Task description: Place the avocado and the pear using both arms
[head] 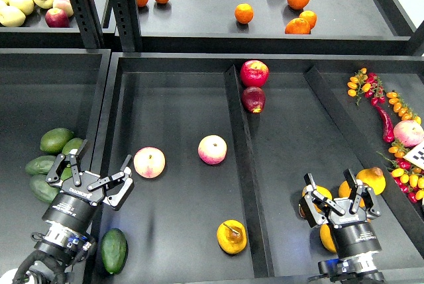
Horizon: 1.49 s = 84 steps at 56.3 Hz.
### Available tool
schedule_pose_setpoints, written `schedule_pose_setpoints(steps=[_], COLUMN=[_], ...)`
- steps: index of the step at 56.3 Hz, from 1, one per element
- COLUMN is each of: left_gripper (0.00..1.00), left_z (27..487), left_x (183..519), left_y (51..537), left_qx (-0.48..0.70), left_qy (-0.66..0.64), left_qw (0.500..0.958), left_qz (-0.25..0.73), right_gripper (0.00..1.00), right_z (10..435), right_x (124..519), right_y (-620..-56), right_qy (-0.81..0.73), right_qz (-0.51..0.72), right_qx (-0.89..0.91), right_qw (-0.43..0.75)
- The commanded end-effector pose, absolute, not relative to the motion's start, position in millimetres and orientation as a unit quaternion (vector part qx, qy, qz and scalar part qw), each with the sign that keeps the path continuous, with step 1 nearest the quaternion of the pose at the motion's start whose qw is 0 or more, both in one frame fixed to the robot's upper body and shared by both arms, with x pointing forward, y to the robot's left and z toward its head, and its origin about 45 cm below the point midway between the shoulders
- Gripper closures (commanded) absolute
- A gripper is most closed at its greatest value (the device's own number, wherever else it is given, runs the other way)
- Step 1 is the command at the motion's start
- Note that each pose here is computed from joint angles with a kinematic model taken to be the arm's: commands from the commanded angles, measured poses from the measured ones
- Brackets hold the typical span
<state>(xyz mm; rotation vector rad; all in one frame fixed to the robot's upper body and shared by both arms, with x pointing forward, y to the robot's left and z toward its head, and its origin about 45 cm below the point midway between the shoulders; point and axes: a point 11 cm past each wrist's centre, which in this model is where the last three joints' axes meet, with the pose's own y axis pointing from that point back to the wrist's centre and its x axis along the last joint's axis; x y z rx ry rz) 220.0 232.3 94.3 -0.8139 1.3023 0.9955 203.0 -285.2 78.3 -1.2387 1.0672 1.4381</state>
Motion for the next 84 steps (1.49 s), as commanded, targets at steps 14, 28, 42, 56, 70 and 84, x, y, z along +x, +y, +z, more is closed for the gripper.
schedule_pose_setpoints(steps=[14,28,42,56,70,84], left_gripper=[0.0,0.0,0.0,0.0,0.0,0.0], left_z=[108.6,120.0,151.8,181.9,197.3,199.7], left_x=[239.9,251.5,282.5,311.3,322.2,328.6], left_y=[247.5,245.8,261.8,235.0,202.4,195.4], left_qx=[-0.28,-0.132,0.072,0.186,0.289,0.455], left_qy=[0.52,0.492,0.423,0.344,0.275,0.185], left_qw=[0.682,0.771,0.845,0.885,0.898,0.862], left_qz=[0.431,0.382,0.319,0.253,0.186,0.126], right_gripper=[0.0,0.0,0.0,0.0,0.0,0.0], right_z=[78.6,79.9,97.1,111.7,122.3,125.2], right_x=[203.3,212.9,250.7,286.7,308.1,314.1], right_y=[-285.5,-290.5,-311.4,-325.1,-330.5,-330.6], right_qy=[0.434,0.444,0.458,0.465,0.465,0.464], right_qz=[0.585,0.586,0.569,0.562,0.558,0.558], right_qx=[-0.504,-0.493,-0.477,-0.47,-0.468,-0.468], right_qw=[0.465,0.466,0.488,0.497,0.503,0.504])
